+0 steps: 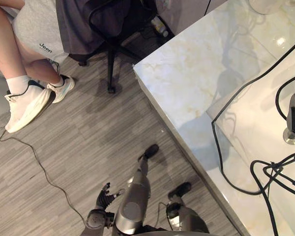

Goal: Organize washtable

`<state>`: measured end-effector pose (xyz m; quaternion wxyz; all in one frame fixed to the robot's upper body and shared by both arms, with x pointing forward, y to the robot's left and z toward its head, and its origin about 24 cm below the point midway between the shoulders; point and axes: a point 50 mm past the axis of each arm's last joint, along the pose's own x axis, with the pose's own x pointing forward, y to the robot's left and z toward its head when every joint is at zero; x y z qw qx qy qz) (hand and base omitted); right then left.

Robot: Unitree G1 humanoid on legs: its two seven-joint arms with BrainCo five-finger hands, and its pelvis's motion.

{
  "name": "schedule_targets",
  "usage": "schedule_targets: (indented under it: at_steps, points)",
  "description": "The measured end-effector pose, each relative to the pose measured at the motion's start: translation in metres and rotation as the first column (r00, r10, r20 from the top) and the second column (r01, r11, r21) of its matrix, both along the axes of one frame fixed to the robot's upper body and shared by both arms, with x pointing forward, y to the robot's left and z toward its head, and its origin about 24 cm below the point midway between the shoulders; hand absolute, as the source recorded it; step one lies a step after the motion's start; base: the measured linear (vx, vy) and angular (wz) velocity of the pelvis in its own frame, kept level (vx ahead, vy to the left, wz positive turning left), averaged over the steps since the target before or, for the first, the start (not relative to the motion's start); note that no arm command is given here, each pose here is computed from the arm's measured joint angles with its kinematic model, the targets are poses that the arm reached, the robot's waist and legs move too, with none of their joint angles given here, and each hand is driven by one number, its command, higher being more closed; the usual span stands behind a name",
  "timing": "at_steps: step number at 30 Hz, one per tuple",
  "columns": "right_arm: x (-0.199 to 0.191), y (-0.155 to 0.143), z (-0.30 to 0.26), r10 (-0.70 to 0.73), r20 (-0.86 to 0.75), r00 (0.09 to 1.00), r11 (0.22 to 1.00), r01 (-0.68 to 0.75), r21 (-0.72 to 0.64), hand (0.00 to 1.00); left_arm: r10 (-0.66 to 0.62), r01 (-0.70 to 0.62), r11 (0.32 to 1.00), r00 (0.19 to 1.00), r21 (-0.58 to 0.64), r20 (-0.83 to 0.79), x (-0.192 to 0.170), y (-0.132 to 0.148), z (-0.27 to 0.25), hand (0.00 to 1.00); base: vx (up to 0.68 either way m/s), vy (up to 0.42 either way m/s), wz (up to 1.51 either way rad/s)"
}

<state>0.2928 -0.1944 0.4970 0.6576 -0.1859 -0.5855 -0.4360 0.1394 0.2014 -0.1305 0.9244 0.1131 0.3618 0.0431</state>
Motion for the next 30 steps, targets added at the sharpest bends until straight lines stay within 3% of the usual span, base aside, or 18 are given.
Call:
schedule_targets:
  at_steps: [16,17,30]
  points:
    - [0.015,-0.004,-0.009,0.023,-0.072,0.997,0.999,-0.019,0.049,1.00,-0.004,0.004,1.000,1.000,-0.013,-0.004,0.000,-0.003,-0.001,0.00,0.00,0.001,0.00]
    - [0.015,-0.004,-0.010,0.025,-0.073,0.997,0.999,-0.022,0.050,0.00,0.003,-0.003,1.000,1.000,-0.017,-0.005,-0.001,-0.003,-0.001,0.00,0.00,0.000,0.00]
    - [0.019,-0.001,-0.014,0.044,-0.086,0.995,0.998,-0.039,0.052,0.00,0.011,-0.011,1.000,1.000,-0.021,-0.009,-0.002,-0.002,-0.002,0.00,0.00,0.000,0.00]
